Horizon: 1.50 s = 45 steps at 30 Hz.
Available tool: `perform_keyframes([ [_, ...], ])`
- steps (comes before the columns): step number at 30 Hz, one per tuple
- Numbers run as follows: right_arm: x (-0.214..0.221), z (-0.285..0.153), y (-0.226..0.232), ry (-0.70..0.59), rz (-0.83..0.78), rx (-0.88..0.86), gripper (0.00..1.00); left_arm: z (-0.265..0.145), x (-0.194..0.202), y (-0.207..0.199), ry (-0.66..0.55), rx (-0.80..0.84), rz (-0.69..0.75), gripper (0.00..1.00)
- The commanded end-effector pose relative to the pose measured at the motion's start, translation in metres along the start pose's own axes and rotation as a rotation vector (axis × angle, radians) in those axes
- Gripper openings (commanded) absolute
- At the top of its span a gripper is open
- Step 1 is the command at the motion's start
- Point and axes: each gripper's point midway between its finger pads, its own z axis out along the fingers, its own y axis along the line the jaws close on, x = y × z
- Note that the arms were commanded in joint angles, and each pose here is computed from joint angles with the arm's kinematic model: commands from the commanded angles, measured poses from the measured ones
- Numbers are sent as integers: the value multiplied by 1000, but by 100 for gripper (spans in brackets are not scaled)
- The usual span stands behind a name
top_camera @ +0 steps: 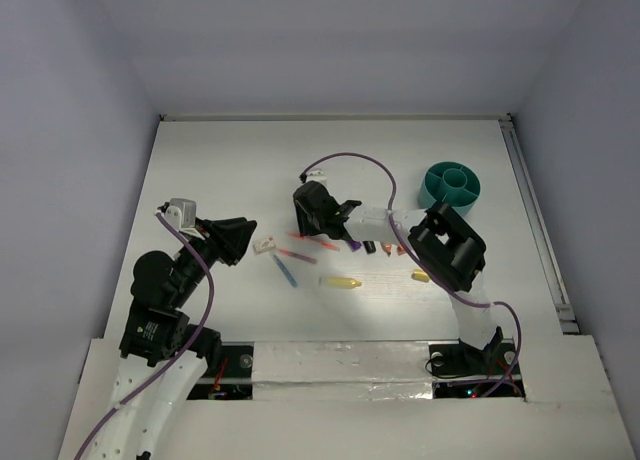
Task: Sort the stationery into containers
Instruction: Pick up the stationery from the center of the board, then place the stationery in the storage box.
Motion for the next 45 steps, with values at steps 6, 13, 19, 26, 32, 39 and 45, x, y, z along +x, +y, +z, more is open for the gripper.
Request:
perform_keyframes([
  [6,-19,6,11,-60,23,3,44,2,-7,-4,-25,23,7,28],
  [13,-23,7,13,-74,8,-5,32,2,-7,-4,-25,19,5,28],
  [19,-27,0,13,-89,-1,-16,21,2,-8,-1,-32,9,8,29],
  [26,-60,-44,22,-175,-26,-110,16,4,-7,3,-28,-10,3,35],
  [32,-82,-107,40,-207,-112,-285,12,7,-5,12,-21,-57,-18,50],
  [39,-54,-190,66,-89,-287,-615,11,26,31,21,78,-55,-183,87],
  [45,-31,-234,68,-15,-359,-760,11,42,39,9,99,29,-313,94],
])
